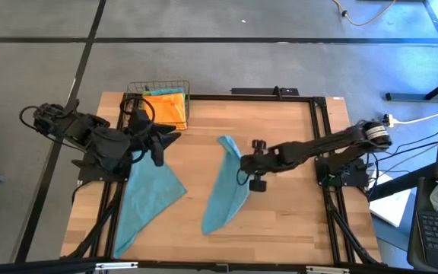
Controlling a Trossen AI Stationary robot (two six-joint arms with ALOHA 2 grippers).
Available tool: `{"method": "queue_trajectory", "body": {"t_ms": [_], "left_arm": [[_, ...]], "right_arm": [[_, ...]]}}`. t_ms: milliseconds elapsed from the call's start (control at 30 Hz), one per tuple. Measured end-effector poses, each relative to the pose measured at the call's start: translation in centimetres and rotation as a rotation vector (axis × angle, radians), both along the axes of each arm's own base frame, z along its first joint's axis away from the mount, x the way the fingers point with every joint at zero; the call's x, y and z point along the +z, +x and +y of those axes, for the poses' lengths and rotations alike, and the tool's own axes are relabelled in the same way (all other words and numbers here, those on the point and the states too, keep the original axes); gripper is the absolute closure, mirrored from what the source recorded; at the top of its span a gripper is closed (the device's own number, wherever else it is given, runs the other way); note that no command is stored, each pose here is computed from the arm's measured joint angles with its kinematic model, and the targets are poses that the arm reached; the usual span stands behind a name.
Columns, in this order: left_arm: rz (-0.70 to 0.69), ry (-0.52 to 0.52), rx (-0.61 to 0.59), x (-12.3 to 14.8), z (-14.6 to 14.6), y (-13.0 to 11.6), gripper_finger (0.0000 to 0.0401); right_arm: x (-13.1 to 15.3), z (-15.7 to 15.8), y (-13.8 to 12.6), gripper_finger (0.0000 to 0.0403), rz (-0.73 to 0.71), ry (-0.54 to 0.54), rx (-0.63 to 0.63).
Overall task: Fold microfiber towels
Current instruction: Fold the right light blue microfiber cloth
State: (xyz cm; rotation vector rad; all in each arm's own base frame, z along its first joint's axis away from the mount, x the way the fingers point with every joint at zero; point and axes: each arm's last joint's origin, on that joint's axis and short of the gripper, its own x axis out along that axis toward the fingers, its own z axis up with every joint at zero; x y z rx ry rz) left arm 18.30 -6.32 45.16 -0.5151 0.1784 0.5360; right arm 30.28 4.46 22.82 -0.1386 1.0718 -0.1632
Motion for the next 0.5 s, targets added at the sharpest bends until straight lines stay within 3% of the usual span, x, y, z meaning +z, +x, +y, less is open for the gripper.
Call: {"method": "queue_trajectory", "body": {"t_ms": [200,500], "left_arm": [[-0.03,-0.006,0.027,0.2,0.2,0.3,0.0251],[-0.064,0.023,0.011,0.6,0.5,1.9,0.0251]], "right_arm": [[5.5,-1.0,-1.1,0.0396,-0.205,-0.059,0.044],[13.6,-2.8,-1.2,0.0399,-0.396,-0.139,0.063]]}}
